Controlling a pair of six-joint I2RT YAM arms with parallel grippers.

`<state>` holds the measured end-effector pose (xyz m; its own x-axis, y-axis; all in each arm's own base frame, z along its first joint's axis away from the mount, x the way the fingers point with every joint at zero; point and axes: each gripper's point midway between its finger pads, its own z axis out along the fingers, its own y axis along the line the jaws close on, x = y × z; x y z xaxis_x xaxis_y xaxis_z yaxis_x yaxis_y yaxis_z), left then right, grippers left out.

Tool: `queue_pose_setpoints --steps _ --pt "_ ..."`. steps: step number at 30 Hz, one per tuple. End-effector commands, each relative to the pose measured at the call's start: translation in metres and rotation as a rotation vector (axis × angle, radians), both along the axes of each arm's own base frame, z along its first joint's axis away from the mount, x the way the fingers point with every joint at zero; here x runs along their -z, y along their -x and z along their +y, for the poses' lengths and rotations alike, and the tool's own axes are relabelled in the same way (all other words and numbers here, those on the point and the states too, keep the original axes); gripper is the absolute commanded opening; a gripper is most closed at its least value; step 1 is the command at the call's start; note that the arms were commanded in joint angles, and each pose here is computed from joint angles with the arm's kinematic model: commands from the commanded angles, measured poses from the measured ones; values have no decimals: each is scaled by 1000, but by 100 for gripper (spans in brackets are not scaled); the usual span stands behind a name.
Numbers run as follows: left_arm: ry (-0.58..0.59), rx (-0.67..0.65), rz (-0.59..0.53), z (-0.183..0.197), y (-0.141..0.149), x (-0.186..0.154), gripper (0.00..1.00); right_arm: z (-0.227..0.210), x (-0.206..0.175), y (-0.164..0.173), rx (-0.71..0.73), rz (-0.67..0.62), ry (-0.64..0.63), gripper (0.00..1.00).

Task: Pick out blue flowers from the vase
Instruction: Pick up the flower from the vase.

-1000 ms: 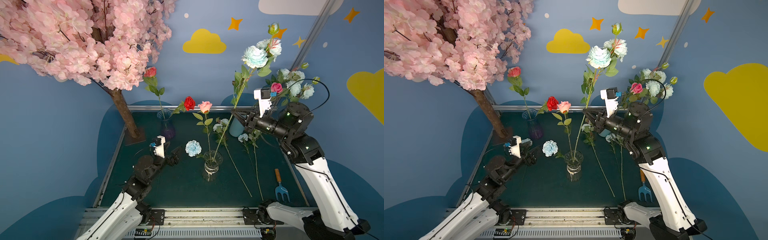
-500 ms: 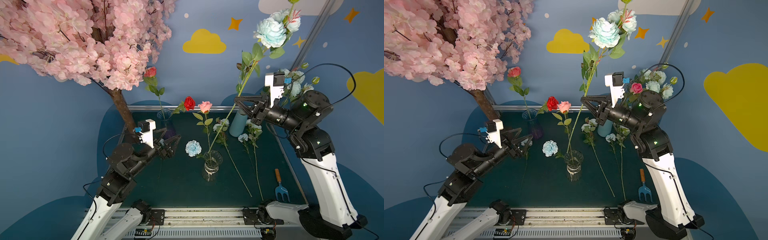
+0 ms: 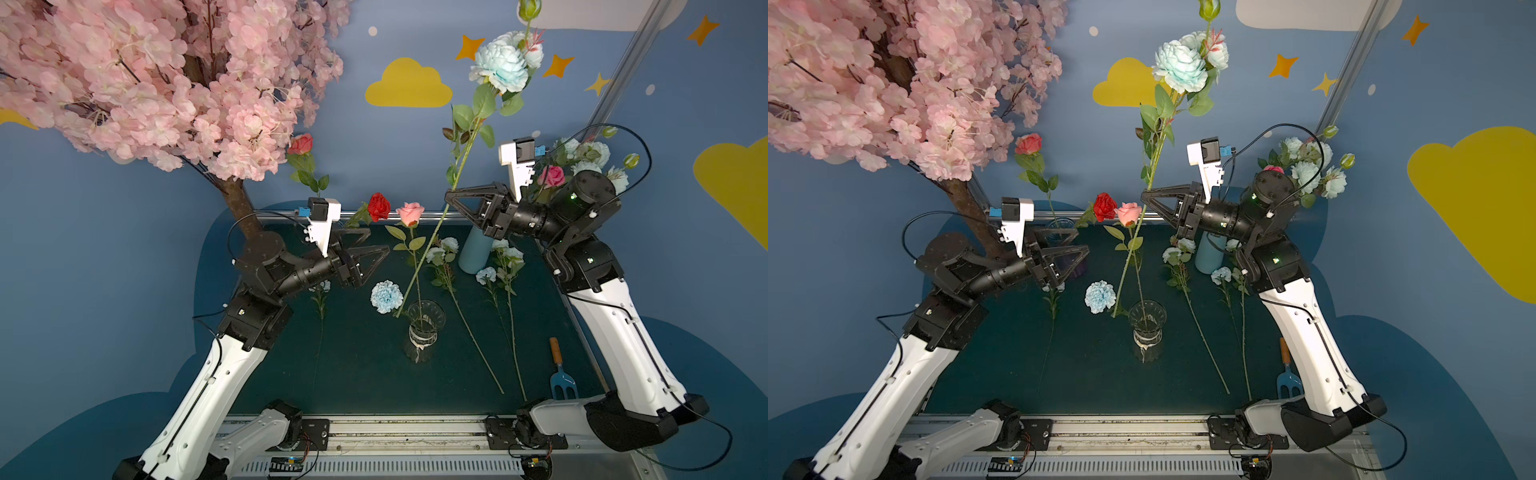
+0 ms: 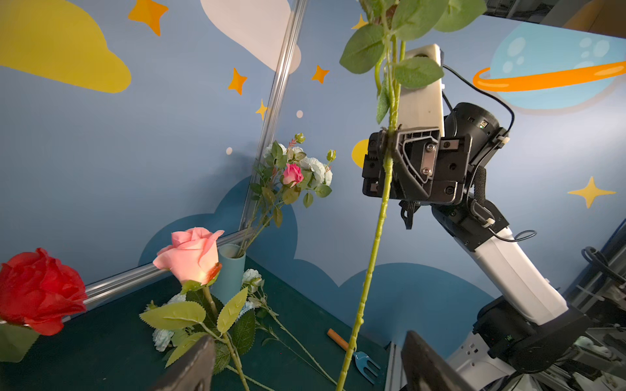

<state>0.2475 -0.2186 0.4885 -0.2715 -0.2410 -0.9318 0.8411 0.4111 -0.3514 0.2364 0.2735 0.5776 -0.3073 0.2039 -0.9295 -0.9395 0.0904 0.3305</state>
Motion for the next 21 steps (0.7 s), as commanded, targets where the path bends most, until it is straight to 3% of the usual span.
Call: queue_pose_setpoints --steps 1,7,21 --pt "66 135 -38 -3 20 -26 86 2 -15 19 -115 -34 -36 0" --pt "77 211 -10 -7 20 -26 85 13 -14 24 -233 -2 -39 0" --pt "76 345 26 -19 23 -40 75 53 -2 34 -363 41 1 0"
